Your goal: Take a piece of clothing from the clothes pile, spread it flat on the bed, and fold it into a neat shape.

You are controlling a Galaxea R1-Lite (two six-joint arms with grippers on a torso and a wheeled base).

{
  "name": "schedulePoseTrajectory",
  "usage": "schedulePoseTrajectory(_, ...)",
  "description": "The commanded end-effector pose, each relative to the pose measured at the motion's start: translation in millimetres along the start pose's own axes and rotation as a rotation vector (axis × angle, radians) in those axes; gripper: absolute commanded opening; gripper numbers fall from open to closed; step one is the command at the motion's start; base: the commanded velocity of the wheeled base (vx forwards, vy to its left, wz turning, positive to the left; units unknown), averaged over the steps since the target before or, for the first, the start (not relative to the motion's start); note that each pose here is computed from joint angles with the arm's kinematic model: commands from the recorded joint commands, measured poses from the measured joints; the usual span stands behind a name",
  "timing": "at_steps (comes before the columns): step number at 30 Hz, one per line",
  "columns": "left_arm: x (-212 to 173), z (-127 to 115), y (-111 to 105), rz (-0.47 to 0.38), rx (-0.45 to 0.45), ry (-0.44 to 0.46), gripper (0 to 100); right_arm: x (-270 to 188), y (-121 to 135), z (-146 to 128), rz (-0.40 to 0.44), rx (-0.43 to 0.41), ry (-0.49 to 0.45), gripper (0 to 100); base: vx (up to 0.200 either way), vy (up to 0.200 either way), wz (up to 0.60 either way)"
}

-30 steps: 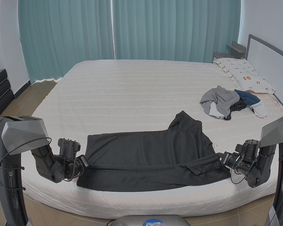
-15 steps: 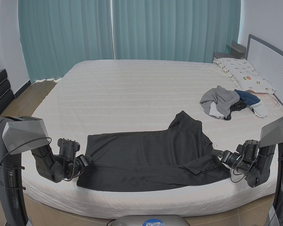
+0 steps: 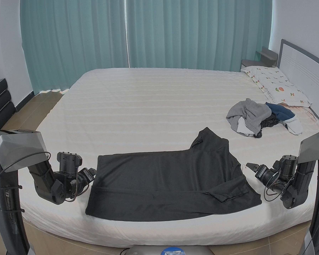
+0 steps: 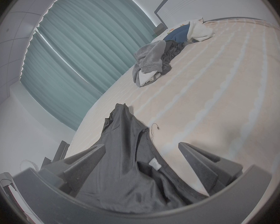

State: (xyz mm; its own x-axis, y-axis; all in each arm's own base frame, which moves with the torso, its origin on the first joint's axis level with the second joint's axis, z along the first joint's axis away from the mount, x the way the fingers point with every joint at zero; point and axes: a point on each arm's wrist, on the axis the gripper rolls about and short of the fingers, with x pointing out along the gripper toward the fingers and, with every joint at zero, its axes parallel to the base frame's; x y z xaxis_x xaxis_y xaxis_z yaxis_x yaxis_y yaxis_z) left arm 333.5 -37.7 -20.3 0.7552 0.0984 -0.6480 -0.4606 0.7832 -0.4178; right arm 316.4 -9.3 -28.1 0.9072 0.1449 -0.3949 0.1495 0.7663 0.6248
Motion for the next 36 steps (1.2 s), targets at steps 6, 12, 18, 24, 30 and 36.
schedulePoseTrajectory(6,-1,1,-1,-0.008,-0.003,-0.001,100,0,1,-4,0.014,-0.002,0.015,100,0.0,0.0,0.0)
schedulePoseTrajectory(12,-3,11,-9,-0.038,-0.037,-0.032,100,0,2,-5,0.036,0.045,0.04,100,0.0,0.0,0.0)
schedulePoseTrajectory(18,6,24,-22,-0.089,-0.049,-0.065,100,0,-1,-6,0.038,0.072,0.055,100,0.0,0.0,0.0)
schedulePoseTrajectory(24,18,35,-29,-0.173,-0.059,-0.032,100,2,-3,-9,0.034,0.095,0.069,100,0.0,0.0,0.0)
schedulePoseTrajectory(30,55,38,-36,-0.201,0.004,0.018,100,4,-8,-12,0.038,0.103,0.093,100,0.0,0.0,0.0)
schedulePoseTrajectory(36,70,52,-44,-0.193,0.007,0.037,100,7,-12,-17,0.033,0.11,0.111,100,0.0,0.0,0.0)
